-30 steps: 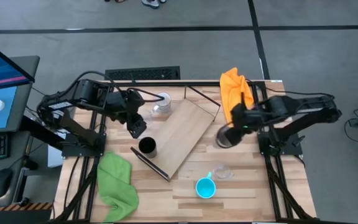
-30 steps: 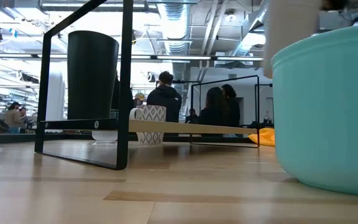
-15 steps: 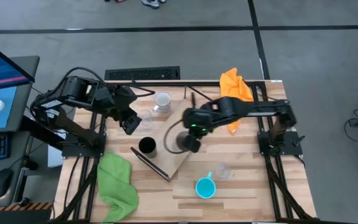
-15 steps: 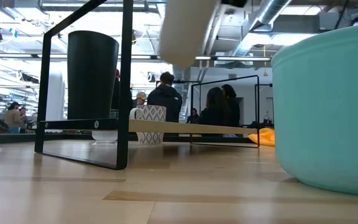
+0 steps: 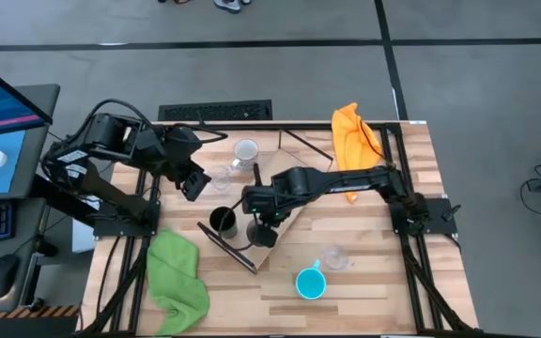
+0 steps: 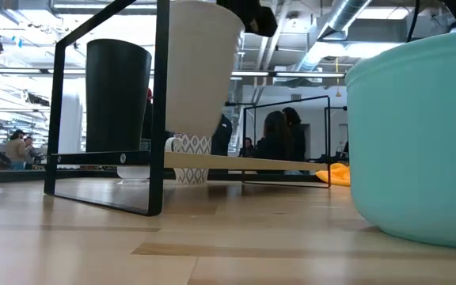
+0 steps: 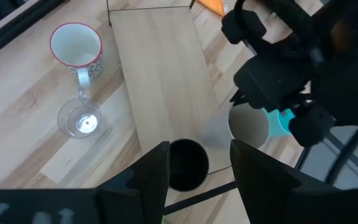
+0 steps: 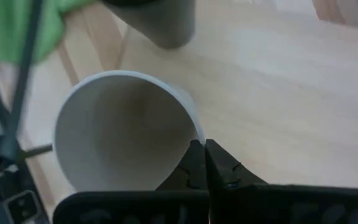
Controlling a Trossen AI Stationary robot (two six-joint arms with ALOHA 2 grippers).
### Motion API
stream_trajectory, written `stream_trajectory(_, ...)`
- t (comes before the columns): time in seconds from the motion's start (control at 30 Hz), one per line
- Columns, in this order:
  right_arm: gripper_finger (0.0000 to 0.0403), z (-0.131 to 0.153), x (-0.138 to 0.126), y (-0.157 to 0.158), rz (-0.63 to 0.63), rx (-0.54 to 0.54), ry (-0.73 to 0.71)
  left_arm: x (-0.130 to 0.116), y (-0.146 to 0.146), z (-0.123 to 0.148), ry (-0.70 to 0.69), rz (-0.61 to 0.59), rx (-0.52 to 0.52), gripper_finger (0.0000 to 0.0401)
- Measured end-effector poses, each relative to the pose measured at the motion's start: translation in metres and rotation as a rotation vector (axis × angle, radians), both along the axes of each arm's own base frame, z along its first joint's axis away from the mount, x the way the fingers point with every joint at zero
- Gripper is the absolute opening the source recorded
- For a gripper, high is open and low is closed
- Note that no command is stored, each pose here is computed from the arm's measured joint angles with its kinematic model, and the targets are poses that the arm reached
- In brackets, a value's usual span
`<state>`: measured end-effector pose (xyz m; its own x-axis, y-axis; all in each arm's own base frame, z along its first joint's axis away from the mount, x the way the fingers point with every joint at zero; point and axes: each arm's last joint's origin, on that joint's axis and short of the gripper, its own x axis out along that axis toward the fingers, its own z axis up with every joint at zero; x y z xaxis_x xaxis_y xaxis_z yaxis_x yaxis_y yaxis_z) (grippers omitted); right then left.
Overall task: Stack small to large cups/mugs on shelf
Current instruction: Put the white cup on the shelf
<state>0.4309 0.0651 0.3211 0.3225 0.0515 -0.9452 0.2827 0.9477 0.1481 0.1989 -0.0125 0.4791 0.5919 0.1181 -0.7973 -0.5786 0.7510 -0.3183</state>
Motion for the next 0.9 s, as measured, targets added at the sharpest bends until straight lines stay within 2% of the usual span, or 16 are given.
stream_trajectory(0.1,0.0000,-0.007,0.008,0.002,-0.002,0.007,-0.014,-0.001,0.000,0.001,-0.004,0.007,-0.006,0.0160)
stream_trajectory(0.17,0.0000,-0.016,0.007,0.002,0.001,0.005,0.043,-0.002,0.000,0.001,-0.006,0.008,-0.006,0.0160)
stream_trajectory(0.23,0.0000,-0.018,0.014,0.004,0.008,0.043,0.003,-0.003,0.000,0.001,-0.009,0.008,-0.007,0.0160)
stream_trajectory(0.3,0.0000,-0.023,0.012,0.006,0.016,0.045,0.049,-0.004,0.000,0.002,-0.011,0.008,-0.007,0.0160)
stream_trajectory(0.4,0.0001,-0.028,0.018,0.011,0.028,0.052,0.027,-0.005,0.000,0.002,-0.014,0.010,-0.009,0.0160)
stream_trajectory(0.9,0.0002,-0.027,0.018,0.015,0.033,0.044,0.009,-0.005,0.000,0.003,-0.018,0.023,-0.018,0.0160)
